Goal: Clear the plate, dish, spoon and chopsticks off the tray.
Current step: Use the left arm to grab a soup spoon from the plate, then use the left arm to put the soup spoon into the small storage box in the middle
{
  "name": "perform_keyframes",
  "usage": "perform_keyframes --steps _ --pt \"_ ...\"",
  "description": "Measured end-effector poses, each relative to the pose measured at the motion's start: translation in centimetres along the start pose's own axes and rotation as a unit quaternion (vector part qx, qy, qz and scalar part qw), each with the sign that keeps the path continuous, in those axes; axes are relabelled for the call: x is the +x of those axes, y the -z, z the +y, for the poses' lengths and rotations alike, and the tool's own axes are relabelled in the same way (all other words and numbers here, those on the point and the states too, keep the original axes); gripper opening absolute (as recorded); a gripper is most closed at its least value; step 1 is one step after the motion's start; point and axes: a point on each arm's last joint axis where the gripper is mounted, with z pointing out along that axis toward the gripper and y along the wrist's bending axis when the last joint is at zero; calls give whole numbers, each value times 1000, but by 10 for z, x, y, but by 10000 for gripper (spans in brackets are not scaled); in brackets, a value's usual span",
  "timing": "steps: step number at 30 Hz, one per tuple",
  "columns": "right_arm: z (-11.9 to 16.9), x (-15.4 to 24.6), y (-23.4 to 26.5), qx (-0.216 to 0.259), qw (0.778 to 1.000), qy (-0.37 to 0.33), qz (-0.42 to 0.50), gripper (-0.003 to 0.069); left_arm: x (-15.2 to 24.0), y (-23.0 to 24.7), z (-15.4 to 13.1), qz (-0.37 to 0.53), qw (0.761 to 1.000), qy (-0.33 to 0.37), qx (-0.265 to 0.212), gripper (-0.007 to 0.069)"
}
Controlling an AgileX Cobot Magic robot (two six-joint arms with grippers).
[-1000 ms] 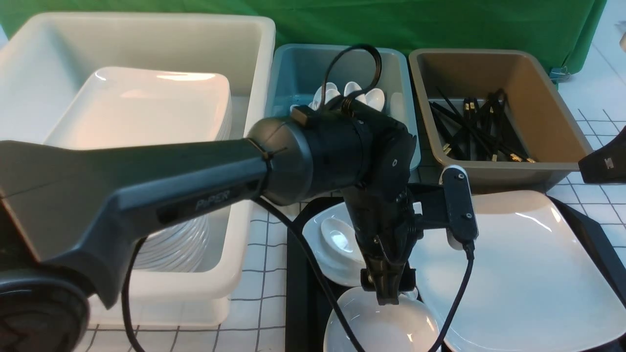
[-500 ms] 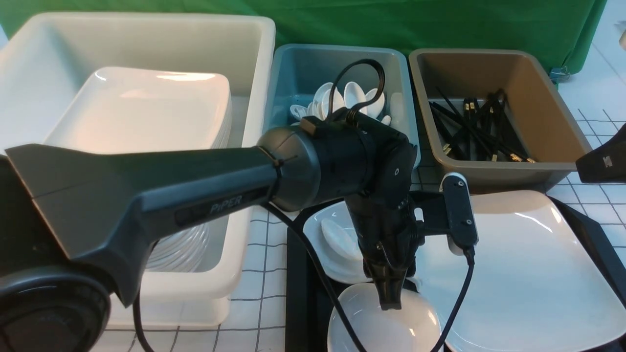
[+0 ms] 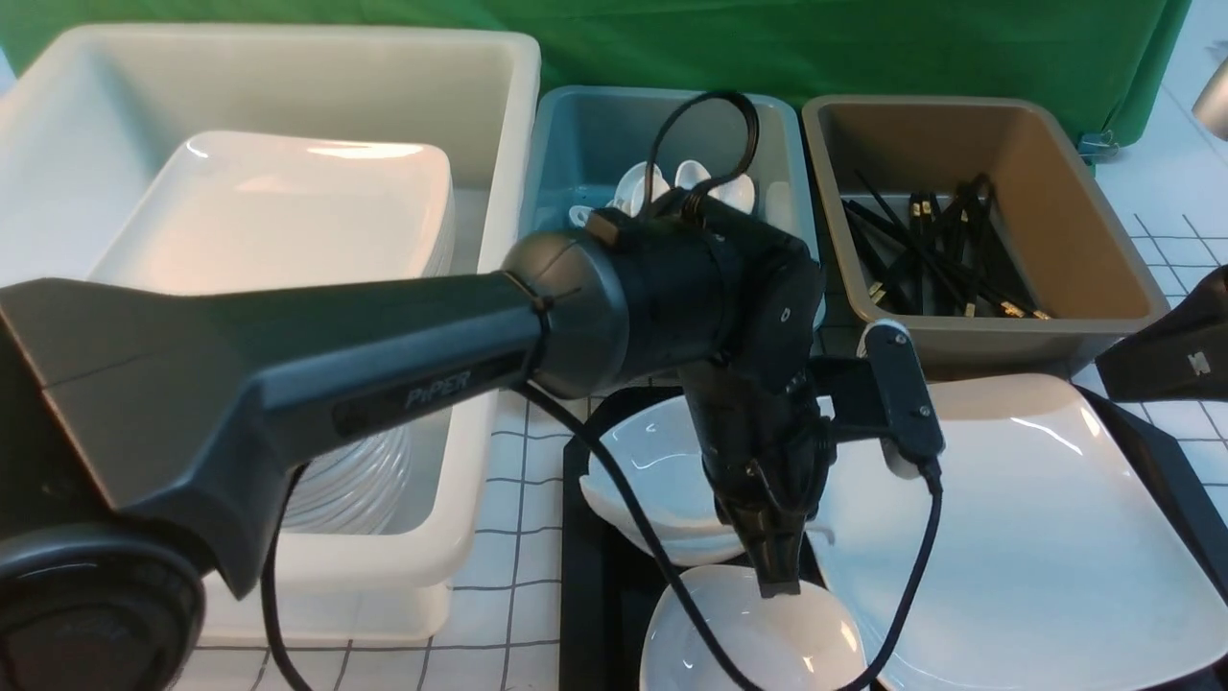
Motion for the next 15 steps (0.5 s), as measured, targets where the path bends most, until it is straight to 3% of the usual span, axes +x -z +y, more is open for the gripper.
perform_keyframes --steps 10,15 --pt "0 0 0 -2 1000 0 -2 19 -7 26 14 -15 1000 20 -18 17" --pt "4 0 5 -5 1000 1 -11 19 -1 59 48 -49 994 87 -34 17"
